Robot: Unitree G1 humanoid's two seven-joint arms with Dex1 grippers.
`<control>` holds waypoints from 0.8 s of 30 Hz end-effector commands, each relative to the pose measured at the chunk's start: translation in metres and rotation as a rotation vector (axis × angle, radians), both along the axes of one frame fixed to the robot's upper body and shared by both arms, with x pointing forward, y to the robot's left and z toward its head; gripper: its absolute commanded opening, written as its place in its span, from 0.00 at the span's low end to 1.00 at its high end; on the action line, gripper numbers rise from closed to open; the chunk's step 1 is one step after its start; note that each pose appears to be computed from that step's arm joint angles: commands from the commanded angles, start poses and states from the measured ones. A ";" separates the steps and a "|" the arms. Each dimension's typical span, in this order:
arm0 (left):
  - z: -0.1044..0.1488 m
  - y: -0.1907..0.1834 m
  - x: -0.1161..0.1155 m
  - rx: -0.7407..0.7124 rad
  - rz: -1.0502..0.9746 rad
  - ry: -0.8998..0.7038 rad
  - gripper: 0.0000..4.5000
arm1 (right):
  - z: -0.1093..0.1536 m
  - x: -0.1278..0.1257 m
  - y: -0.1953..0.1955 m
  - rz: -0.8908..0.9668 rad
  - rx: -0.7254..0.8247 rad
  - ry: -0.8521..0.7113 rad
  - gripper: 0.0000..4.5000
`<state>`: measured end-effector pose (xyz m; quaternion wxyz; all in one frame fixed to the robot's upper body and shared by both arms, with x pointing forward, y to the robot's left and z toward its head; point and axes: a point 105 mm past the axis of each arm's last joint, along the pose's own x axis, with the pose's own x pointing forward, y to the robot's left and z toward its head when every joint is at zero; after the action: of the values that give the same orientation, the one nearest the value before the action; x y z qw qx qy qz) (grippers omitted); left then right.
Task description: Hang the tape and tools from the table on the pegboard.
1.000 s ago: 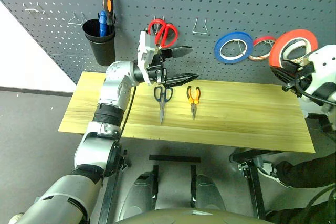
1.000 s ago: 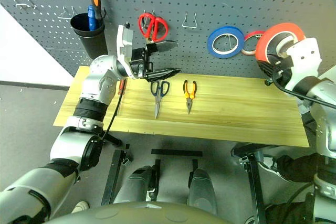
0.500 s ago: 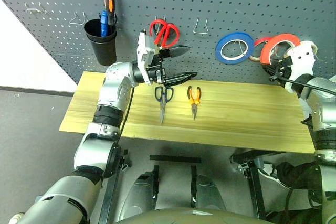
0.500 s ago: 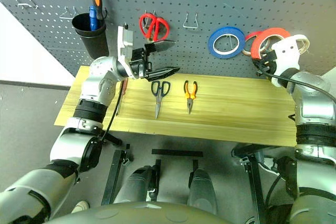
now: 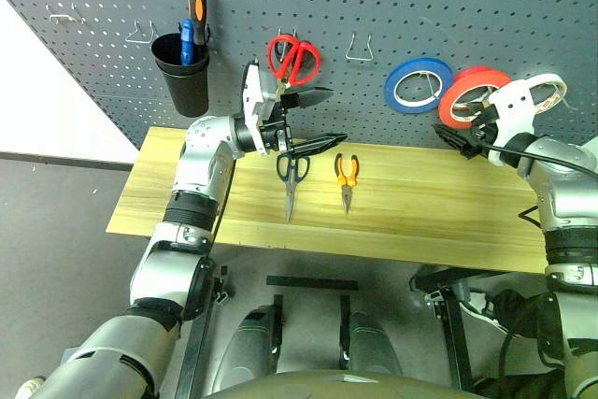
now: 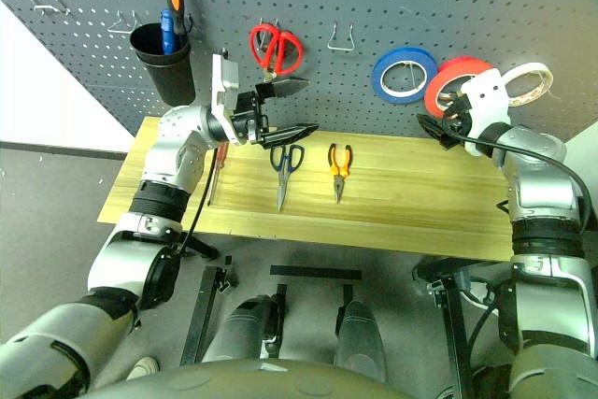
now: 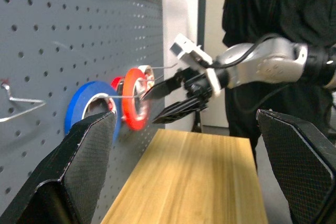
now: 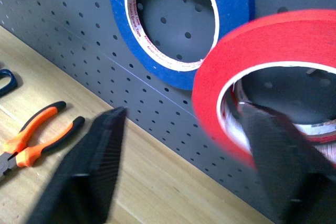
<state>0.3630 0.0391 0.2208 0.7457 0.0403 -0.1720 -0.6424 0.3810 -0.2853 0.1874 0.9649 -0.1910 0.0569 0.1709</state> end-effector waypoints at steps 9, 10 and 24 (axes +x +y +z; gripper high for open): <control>-0.034 0.018 0.002 0.136 0.086 0.026 1.00 | 0.006 -0.078 0.032 0.073 0.144 0.163 0.98; -0.040 0.022 0.003 0.156 0.101 0.037 1.00 | 0.003 -0.079 0.038 0.067 0.180 0.186 0.98; -0.094 0.052 0.016 0.339 0.232 0.125 1.00 | -0.049 -0.021 0.079 -0.141 0.370 0.447 0.98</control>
<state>0.3762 0.0920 0.1260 0.8068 0.1301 -0.0069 -0.5763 0.3516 -0.2048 0.1392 0.9560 0.0308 0.2426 0.1619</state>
